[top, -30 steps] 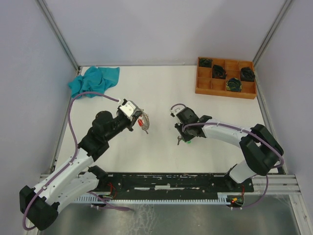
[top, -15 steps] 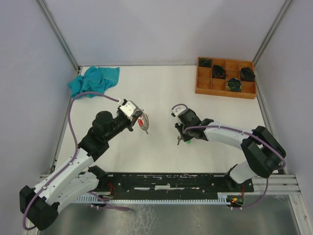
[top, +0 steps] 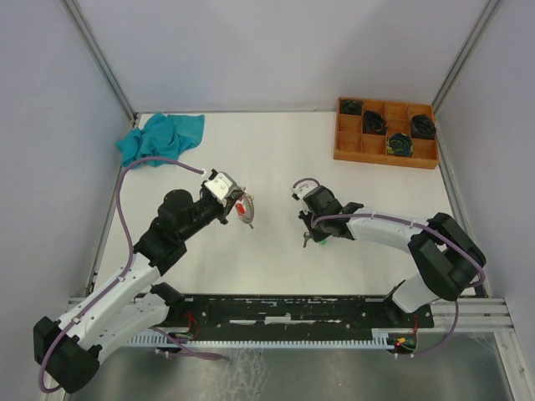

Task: Put the keys on the keyring

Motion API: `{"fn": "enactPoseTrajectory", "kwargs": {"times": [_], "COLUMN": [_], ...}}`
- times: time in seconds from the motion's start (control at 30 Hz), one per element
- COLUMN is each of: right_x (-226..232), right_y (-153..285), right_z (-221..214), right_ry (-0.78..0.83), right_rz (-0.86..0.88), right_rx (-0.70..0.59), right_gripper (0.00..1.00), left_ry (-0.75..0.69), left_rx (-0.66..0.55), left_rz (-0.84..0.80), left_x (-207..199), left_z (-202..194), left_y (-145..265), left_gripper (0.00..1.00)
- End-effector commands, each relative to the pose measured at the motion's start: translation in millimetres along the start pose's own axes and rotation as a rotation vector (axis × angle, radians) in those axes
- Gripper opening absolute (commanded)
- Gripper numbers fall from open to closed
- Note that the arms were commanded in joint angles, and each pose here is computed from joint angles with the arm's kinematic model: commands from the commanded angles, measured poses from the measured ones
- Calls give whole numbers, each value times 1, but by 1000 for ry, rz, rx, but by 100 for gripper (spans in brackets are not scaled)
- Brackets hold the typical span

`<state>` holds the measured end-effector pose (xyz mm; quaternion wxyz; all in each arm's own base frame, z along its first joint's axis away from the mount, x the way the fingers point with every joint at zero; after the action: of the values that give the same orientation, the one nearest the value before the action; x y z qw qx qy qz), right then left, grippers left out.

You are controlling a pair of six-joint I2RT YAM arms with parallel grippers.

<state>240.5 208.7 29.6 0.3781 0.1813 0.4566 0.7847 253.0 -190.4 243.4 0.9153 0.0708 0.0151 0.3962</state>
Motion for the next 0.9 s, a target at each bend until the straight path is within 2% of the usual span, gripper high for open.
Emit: {"fn": "enactPoseTrajectory", "kwargs": {"times": [0.0, 0.3, 0.53, 0.87], "right_x": [1, 1, 1, 10], "right_y": [-3, -5, -3, 43], "right_z": [9, 6, 8, 43], "right_ry": [1, -5, -2, 79], "right_rz": [3, 3, 2, 90], "right_rx": [-29, -19, -32, -133], "right_gripper": [19, 15, 1, 1], "left_ry": [-35, -36, -37, -41], "left_rx": [-82, -82, -82, -92], "left_rz": [1, -2, -6, -66], "left_x": [2, 1, 1, -9], "left_z": [23, 23, 23, 26], "left_y": [1, 1, 1, 1], "left_gripper": [3, 3, 3, 3]}}
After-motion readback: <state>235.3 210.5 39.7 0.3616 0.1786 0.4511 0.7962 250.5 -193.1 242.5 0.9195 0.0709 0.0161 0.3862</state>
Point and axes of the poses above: each gripper's point midway between its finger pads, its own y axis back along the fingers, its own x axis along the line the jaws close on, z = x × y, the point moved 1 cm from there along y, back along the fingers, and after that the axes turned 8 degrees about y, right-handed, at the moved point
